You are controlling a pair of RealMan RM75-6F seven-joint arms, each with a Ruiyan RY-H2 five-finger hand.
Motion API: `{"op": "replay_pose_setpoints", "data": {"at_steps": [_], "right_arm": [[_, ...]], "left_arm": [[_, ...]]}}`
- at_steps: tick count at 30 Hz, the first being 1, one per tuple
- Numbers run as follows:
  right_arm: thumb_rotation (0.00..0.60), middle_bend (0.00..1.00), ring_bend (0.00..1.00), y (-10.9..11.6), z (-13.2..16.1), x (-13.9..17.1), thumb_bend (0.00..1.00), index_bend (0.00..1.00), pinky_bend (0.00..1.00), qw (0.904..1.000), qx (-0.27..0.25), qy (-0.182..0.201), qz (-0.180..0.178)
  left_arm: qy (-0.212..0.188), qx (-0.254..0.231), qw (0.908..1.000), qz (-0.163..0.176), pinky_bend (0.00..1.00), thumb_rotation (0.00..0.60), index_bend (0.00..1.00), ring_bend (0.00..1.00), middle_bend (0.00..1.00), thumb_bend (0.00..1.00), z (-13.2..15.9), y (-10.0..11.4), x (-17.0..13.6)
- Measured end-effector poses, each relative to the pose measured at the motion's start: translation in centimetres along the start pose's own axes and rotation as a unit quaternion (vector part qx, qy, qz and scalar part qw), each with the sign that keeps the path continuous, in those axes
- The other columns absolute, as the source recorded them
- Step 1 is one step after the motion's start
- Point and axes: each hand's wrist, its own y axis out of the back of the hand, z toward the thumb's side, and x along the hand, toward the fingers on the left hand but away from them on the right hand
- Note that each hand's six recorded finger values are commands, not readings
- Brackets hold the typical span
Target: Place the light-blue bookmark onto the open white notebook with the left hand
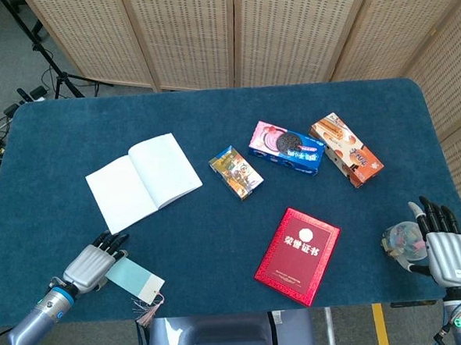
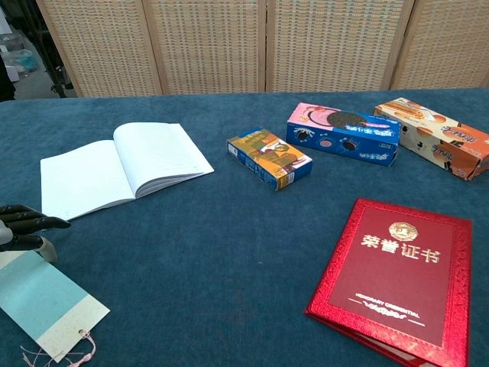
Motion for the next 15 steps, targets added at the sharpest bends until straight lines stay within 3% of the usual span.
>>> {"op": "replay_pose_setpoints", "data": {"at_steps": [15], "right_arm": [[0.6, 0.0, 0.0, 0.1, 0.0, 0.0, 0.16, 0.0, 0.0, 1.0, -0.001, 0.001, -0.002]], "left_arm": [[0.029, -0.007, 0.9988, 0.038, 0.0, 0.6, 0.35, 0.0, 0.0, 0.31, -2.5, 3.0, 0.1]]}}
